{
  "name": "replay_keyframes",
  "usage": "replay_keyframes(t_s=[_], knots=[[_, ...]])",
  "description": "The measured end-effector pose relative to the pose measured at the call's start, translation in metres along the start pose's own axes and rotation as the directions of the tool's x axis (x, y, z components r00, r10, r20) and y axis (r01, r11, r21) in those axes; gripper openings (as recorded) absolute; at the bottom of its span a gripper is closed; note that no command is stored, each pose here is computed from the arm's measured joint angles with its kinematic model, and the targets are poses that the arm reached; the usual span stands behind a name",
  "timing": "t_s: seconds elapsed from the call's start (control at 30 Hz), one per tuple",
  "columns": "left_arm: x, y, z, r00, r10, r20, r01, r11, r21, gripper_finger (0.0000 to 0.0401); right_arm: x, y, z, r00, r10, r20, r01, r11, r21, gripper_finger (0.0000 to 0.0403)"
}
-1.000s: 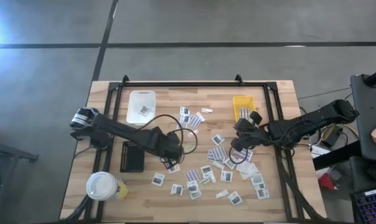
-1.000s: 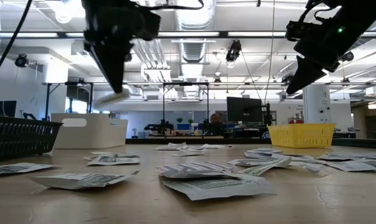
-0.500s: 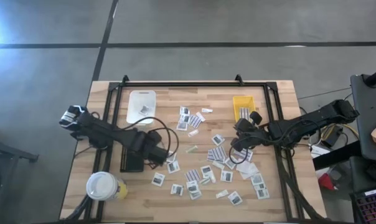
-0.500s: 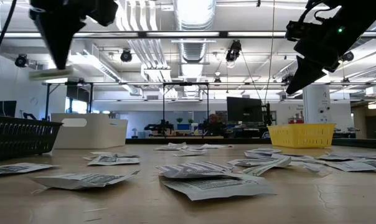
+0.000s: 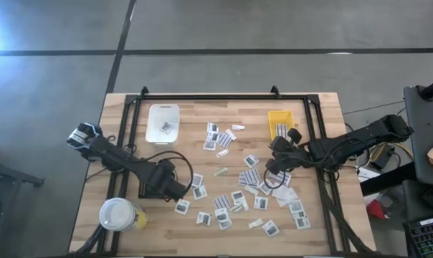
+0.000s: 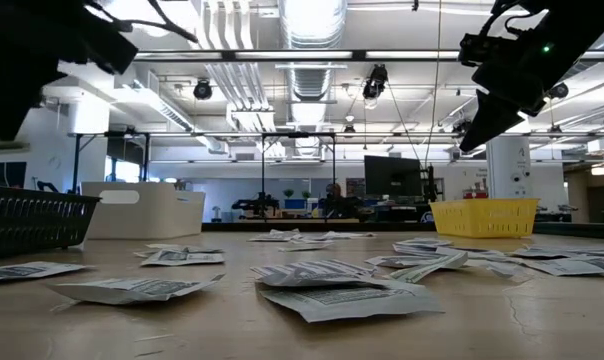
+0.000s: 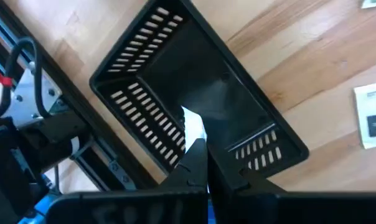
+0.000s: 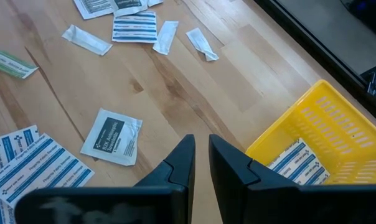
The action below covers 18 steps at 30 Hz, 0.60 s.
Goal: Pick & Place First Aid Supplies
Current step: Put the green bandage pack into the black bin
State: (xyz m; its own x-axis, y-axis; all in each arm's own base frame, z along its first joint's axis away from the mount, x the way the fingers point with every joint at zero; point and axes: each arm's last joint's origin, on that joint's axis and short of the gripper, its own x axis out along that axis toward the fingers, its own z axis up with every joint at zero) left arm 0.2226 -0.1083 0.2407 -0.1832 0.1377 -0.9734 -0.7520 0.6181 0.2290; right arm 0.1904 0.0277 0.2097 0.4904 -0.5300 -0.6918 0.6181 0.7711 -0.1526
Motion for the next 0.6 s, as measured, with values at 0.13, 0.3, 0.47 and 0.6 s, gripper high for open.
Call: replay_keyframes(t_s=[0.13,0.3,0.47,0.6], knots=[[0.012,-0.003,0.000,1.000,-0.022,0.003,0.022,1.000,-0.004,0.0000,0.000,0.001,0.001,1.000,0.006,0.008,-0.006,1.000,0.008,0.0043],[0.029,-0.004,-0.001,1.000,-0.030,0.004,0.030,0.999,0.014,0.0000,0.000,0.001,0.001,1.000,0.009,0.011,-0.009,1.000,0.011,0.0043],[0.042,0.000,-0.002,1.000,0.012,-0.006,-0.012,1.000,0.011,0.0000,0.000,0.001,0.002,1.000,0.012,0.015,-0.013,1.000,0.016,0.0043],[0.048,0.003,-0.002,0.999,0.032,-0.011,-0.032,0.999,0.020,0.0000,0.000,0.002,0.002,1.000,0.014,0.017,-0.015,1.000,0.018,0.0043]])
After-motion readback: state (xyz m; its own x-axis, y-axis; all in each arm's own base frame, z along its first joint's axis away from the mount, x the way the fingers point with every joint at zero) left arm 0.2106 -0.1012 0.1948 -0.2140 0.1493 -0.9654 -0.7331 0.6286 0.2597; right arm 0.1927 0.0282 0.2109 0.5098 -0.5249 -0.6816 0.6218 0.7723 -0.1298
